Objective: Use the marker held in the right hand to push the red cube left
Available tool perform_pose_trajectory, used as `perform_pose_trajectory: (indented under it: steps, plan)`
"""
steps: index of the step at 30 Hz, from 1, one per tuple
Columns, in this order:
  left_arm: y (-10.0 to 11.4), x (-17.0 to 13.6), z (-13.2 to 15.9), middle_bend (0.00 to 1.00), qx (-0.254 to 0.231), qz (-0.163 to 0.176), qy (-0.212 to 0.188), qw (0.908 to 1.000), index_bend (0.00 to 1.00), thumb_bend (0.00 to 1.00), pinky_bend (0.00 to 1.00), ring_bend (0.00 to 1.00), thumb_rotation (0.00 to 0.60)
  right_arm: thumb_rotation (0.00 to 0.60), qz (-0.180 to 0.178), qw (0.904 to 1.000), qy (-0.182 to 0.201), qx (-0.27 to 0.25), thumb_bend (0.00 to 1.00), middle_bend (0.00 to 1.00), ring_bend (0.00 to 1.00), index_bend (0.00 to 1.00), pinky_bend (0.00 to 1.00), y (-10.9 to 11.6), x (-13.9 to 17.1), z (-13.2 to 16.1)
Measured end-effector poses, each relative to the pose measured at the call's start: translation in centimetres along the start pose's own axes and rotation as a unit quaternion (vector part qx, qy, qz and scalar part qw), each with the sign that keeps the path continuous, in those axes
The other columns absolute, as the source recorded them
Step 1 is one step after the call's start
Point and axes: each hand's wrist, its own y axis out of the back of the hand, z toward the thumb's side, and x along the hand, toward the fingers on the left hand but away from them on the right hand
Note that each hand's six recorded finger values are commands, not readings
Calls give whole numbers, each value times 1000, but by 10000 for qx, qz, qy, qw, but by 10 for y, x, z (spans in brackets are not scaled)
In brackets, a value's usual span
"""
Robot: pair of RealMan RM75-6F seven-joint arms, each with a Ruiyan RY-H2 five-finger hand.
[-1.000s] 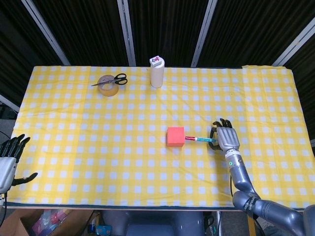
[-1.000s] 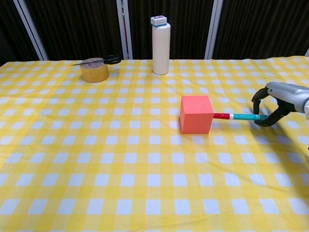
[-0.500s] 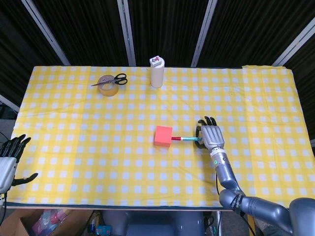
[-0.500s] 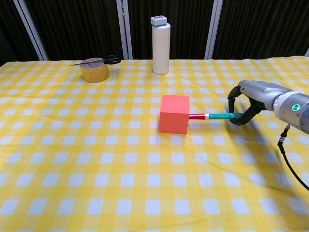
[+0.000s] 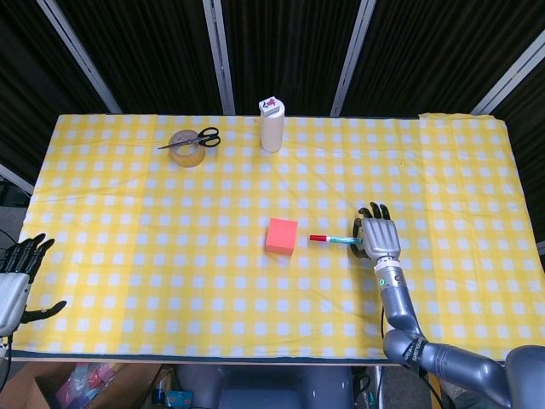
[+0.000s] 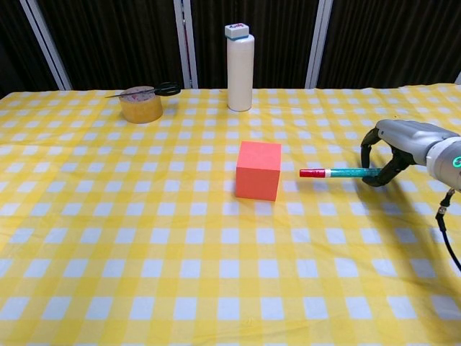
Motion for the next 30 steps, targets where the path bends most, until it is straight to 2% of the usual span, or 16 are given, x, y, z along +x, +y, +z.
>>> perform_pose_trajectory:
  steps: [7,16,30]
  plan:
    - [0,0,-1,0,11,-31,29,10000,0,0,0,0,600,600,6,10000,38,17,495,220,19,631,0,0,1,7]
    - [-1,1,-2,0,-28,-80,51,10000,0,0,0,0,600,600,63,9998,163,13,495,220,20,631,0,-7,-9,36]
    - [0,3,-3,0,-73,-144,45,9999,0,0,0,0,600,600,148,9980,606,25,495,220,19,631,0,-21,-15,103]
